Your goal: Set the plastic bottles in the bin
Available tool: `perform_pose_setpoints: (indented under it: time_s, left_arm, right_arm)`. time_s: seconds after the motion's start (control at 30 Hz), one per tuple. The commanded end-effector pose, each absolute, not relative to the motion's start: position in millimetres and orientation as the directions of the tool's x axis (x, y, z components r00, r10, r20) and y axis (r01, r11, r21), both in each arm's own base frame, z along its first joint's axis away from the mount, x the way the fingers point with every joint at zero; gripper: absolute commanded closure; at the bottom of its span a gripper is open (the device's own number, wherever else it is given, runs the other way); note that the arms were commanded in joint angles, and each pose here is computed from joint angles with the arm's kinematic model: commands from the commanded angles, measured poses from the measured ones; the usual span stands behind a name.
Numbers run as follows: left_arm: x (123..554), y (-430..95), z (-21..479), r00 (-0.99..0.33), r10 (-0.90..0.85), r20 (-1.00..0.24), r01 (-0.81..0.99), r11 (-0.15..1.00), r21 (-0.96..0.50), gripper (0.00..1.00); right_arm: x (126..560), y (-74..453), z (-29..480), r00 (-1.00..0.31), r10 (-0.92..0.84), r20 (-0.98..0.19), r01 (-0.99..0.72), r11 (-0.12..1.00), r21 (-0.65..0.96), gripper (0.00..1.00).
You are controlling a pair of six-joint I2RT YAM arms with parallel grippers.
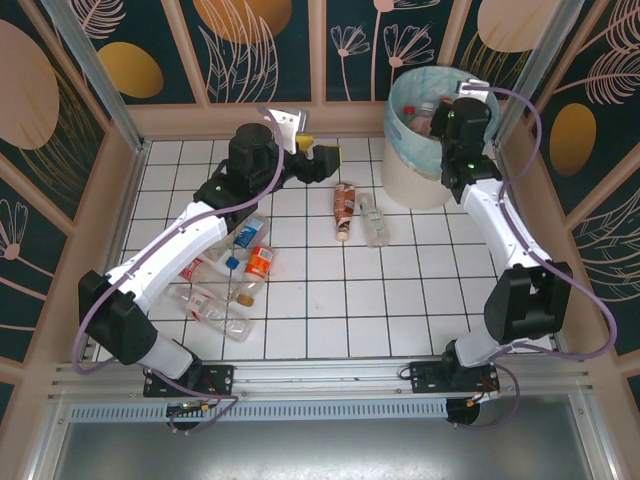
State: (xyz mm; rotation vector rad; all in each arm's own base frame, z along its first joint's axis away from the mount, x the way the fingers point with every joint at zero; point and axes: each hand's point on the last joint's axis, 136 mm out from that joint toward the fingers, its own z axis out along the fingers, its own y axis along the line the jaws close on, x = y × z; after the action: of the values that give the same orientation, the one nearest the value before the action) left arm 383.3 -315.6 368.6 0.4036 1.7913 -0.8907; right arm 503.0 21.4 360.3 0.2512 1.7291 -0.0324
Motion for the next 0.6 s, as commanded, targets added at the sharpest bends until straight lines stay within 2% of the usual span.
perform_pose_setpoints:
  time_s: [0.0, 0.2, 0.33, 0.43, 0.57]
  left_arm:
    - [377.8, -310.0, 387.5, -0.360, -0.182, -0.915, 0.648, 0.657, -0.386, 0.18]
    - [377.6, -308.8, 385.8, -0.364, -0.183, -0.913, 0.642, 0.660, -0.389, 0.17]
    - [377.9, -307.5, 385.5, -0.365, -0.185, -0.913, 0.637, 0.665, -0.389, 0.17]
    - [378.5, -306.7, 384.4, -0.363, -0.184, -0.913, 0.634, 0.670, -0.387, 0.17]
    - [379.2, -307.8, 384.9, -0.361, -0.181, -0.915, 0.636, 0.670, -0.384, 0.17]
  right_arm:
    - [507.4, 18.1, 293.2, -0.370, 0.196, -0.908, 0.188, 0.973, 0.134, 0.83]
    - [520.7, 13.4, 260.7, -0.499, 0.204, -0.842, 0.190, 0.974, 0.123, 0.81]
    - [524.8, 3.6, 249.4, -0.554, 0.188, -0.811, 0.250, 0.967, 0.053, 0.84]
    - [523.8, 1.9, 268.4, -0.517, 0.133, -0.846, 0.281, 0.960, -0.021, 0.87]
    - [518.3, 9.9, 317.5, -0.389, 0.075, -0.918, 0.301, 0.952, -0.050, 0.91]
